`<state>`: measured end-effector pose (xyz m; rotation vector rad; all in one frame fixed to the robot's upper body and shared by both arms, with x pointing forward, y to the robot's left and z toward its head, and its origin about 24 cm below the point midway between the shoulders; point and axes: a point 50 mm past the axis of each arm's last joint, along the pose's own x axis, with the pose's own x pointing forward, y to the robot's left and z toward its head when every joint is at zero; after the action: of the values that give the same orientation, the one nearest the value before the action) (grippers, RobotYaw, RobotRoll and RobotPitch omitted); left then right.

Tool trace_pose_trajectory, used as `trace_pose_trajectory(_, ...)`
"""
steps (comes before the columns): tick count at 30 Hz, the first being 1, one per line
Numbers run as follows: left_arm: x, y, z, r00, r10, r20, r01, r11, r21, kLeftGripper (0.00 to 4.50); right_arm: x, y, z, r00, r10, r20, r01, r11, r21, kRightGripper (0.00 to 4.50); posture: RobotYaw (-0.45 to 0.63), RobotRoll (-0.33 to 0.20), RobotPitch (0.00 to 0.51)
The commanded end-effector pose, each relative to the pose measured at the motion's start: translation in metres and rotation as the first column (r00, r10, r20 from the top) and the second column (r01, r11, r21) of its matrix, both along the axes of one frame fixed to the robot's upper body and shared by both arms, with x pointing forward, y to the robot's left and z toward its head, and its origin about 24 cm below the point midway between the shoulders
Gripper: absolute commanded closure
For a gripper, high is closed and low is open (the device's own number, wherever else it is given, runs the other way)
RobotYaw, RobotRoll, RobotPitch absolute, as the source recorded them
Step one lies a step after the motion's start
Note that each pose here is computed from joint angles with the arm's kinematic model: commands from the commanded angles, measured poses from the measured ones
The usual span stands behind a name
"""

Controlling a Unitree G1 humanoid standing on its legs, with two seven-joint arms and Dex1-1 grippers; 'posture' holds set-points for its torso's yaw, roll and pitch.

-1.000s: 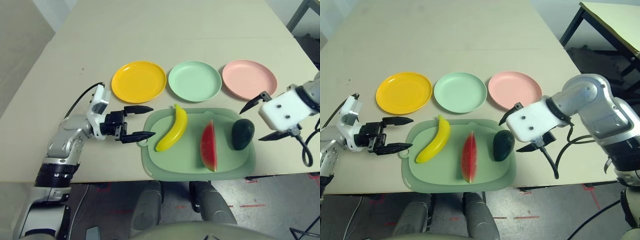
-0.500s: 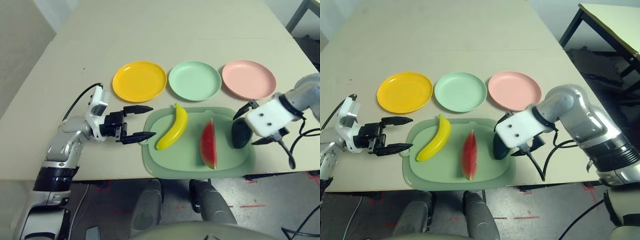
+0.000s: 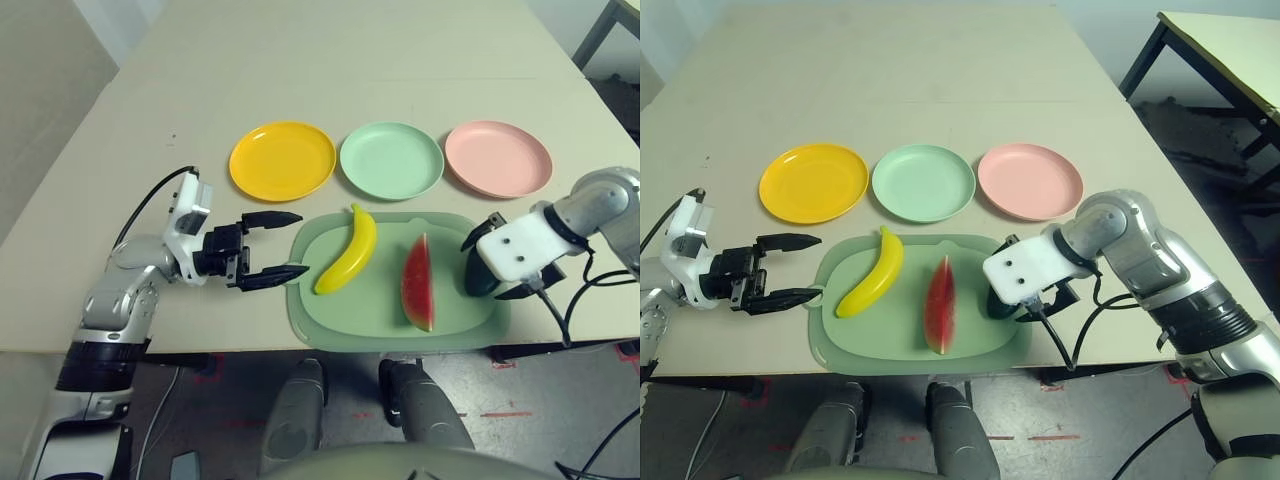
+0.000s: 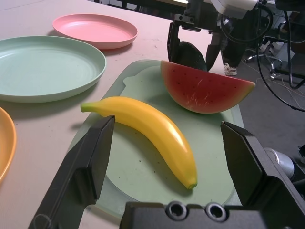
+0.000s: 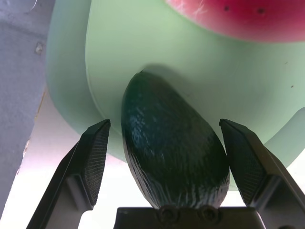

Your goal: Place the fruits into color-matched plates.

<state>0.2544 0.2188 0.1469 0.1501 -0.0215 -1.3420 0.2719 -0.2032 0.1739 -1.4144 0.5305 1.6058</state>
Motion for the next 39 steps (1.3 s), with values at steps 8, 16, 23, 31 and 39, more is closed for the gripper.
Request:
trace_pose_trajectory(8,0.002,-0.002,0.001,1.0,-0.011,0.015,0.01,1.0,0.024,0.0,-0.002,-0.006,0.005,0.999,-0.049,0.0,0.049,0.999,-0.01,1.46,0.02,0.0,0.194)
trace_pose_trajectory(16,0.004,0.006,0.004,0.998,0.051,0.033,-0.051,0.999,0.002,0.0,0.004,0.008,0.027,0.996,-0.085,-0.01,0.086,0.991,0.1,1.46,0.03,0.0,0.191)
trace_pose_trajectory(23,0.022,0.021,0.006,0.951,0.301,0.075,-0.3,0.954,-0.018,0.0,0.045,0.033,0.057,0.988,-0.12,0.092,0.097,0.97,0.223,1.46,0.02,0.0,0.184)
trace_pose_trajectory(31,0.044,0.031,-0.001,0.852,0.503,0.144,-0.514,0.856,0.047,0.0,0.11,0.076,0.059,0.945,-0.225,0.238,0.145,0.939,0.311,1.46,0.05,0.0,0.184)
trace_pose_trajectory(39,0.041,0.028,0.001,0.847,0.506,0.162,-0.516,0.856,0.03,0.0,0.127,0.109,0.019,0.933,-0.253,0.255,0.176,0.941,0.291,1.46,0.09,0.0,0.195)
